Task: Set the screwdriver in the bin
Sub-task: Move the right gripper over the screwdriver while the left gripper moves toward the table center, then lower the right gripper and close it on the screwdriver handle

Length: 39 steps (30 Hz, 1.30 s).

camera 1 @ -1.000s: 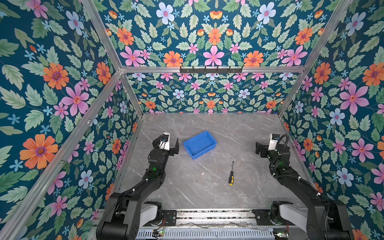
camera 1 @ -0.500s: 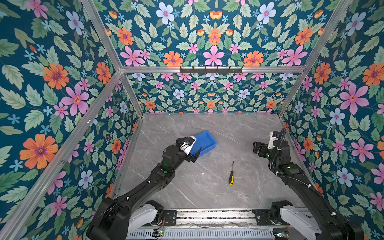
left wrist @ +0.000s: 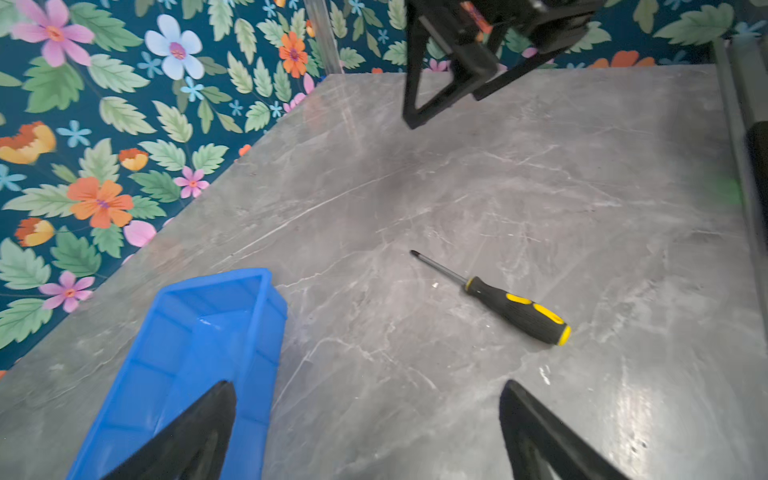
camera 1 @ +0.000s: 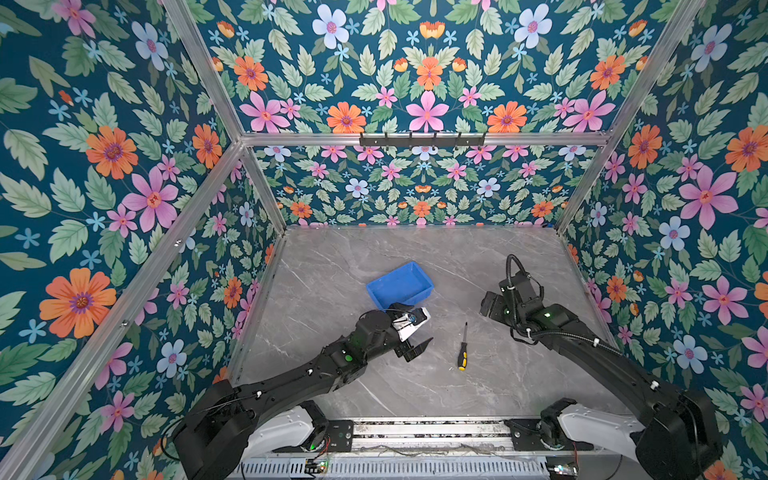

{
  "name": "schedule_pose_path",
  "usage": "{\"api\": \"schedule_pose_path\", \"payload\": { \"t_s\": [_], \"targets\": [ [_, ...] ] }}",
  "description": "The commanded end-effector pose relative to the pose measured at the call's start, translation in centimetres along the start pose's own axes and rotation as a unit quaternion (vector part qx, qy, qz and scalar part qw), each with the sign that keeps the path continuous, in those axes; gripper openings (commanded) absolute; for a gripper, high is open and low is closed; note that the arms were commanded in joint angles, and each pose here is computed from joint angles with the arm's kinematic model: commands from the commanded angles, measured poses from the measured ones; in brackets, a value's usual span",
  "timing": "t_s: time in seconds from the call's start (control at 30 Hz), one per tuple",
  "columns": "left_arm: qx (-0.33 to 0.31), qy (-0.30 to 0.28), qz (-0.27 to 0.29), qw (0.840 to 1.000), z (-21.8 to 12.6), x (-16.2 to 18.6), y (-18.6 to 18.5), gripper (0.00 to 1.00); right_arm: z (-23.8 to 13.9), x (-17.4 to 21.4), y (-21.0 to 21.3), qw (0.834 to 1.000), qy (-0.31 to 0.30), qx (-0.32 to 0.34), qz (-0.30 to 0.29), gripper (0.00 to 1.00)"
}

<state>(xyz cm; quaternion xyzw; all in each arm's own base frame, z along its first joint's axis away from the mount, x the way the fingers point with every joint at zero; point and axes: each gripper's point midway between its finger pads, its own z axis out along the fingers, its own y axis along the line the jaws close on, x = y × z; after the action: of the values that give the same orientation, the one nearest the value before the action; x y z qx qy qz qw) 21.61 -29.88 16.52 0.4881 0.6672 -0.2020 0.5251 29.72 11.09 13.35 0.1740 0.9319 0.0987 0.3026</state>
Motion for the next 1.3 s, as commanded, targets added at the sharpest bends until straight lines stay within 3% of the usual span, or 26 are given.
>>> {"api": "schedule_pose_path", "payload": {
  "t_s": [0.0, 0.23, 0.6, 0.77, 1.27],
  "targets": [
    [0.007, -0.015, -0.002, 1.000, 0.3, -0.7, -1.0, 1.00, 1.1, 1.8, 0.9, 0.999, 0.048, -0.002, 0.009, 0.99],
    [0.012, -0.017, -0.010, 1.000, 0.6, -0.4, -2.3, 1.00, 3.8, 3.5, 2.1, 0.991, 0.133, 0.028, -0.013, 0.98],
    [0.004, -0.015, -0.017, 1.000, 0.3, 0.1, -2.4, 1.00, 6.9, 7.1, 1.5, 0.965, 0.246, 0.084, -0.033, 0.63],
    [0.003, -0.013, -0.027, 1.000, 0.2, 0.4, -2.6, 1.00, 7.9, 9.2, 1.6, 0.952, 0.294, 0.080, -0.035, 0.49],
    [0.006, -0.008, -0.031, 0.999, -0.5, 1.2, -3.1, 1.00, 8.9, 11.0, 1.4, 0.936, 0.337, 0.098, -0.021, 0.23]
  ]
}}
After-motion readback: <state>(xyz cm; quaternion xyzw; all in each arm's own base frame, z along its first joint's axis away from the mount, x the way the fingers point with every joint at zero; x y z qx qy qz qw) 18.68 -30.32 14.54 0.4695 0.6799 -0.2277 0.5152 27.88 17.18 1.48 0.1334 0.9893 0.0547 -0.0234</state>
